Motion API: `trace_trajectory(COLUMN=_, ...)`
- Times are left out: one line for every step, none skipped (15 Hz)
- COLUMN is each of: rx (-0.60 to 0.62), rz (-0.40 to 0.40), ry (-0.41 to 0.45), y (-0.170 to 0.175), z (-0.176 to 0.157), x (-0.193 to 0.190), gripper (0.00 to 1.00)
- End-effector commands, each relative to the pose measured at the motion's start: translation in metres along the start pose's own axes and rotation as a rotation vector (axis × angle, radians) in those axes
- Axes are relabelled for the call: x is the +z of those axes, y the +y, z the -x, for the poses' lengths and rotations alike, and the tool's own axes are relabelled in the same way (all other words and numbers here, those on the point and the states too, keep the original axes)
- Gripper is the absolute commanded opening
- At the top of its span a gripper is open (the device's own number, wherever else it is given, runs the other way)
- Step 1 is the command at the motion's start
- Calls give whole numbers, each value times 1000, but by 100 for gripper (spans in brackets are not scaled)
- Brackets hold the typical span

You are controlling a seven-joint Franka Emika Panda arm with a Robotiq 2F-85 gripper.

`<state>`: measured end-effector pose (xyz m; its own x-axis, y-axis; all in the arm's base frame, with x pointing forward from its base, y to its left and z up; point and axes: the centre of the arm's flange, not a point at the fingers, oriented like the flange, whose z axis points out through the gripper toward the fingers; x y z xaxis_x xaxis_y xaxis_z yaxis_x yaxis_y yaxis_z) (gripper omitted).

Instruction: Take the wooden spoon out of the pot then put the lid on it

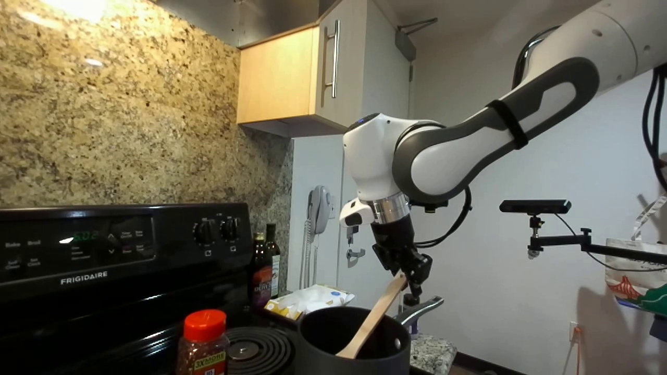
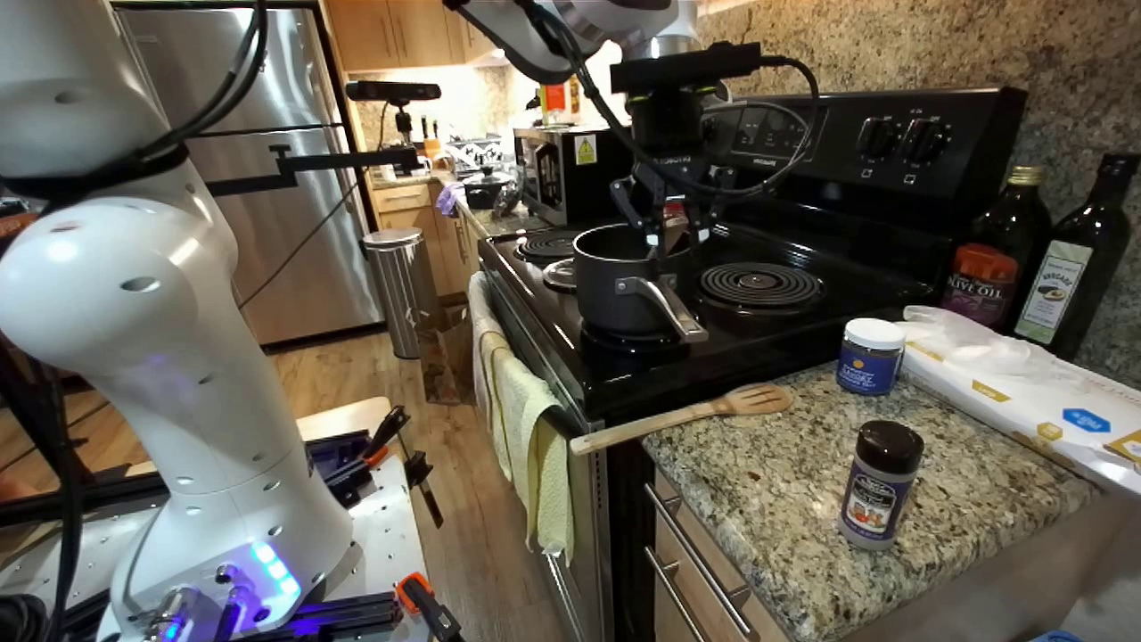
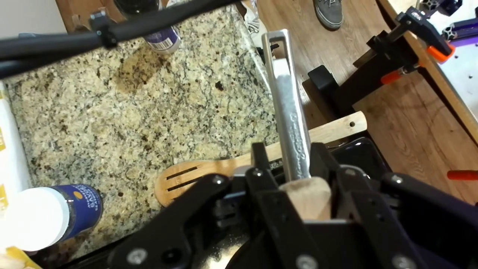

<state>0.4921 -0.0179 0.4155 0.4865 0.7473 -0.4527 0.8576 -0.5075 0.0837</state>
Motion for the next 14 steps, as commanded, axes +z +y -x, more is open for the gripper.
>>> trace_trajectory(rx=14, rz=22, ry=-14, y=-2, z=5, x=-4, gripper=65)
trace_trajectory(rx=15, rz=22, ry=-14, y=-2, z=5, x=-4, gripper=72)
trace_trajectory(rx=15, rz=22, ry=-13, y=-2, z=5, x=-4, gripper=77)
trace_trajectory(rx=17, rz=22, ry=-11, y=-2, z=5, x=-5, gripper=84)
trace_trajectory(rx=18, rz=22, ry=-9, y=-2, z=5, x=-5, gripper=90)
trace_trajectory(rx=21, rz=29, ry=-4, y=-2, z=5, x=-7, gripper=97)
trace_trajectory(rx=25, rz=36, ry=-1, y=-3, z=5, x=-9, gripper=99)
trace_trajectory(rx=24, rz=51, ry=8, y=-4, z=5, x=-13, gripper=100)
trace_trajectory(rx=24, rz=56, ry=10, y=-4, z=6, x=-16, gripper=100)
trace_trajectory(rx=18, rz=68, ry=16, y=-5, z=5, x=-20, gripper=100)
trace_trajectory(rx=15, rz=76, ry=21, y=-6, z=5, x=-24, gripper=100)
trace_trajectory(rx=9, rz=82, ry=23, y=-6, z=4, x=-27, gripper=100)
trace_trajectory(rx=6, rz=88, ry=25, y=-7, z=4, x=-30, gripper=100)
trace_trajectory(rx=-2, rz=92, ry=27, y=-7, z=3, x=-32, gripper=100)
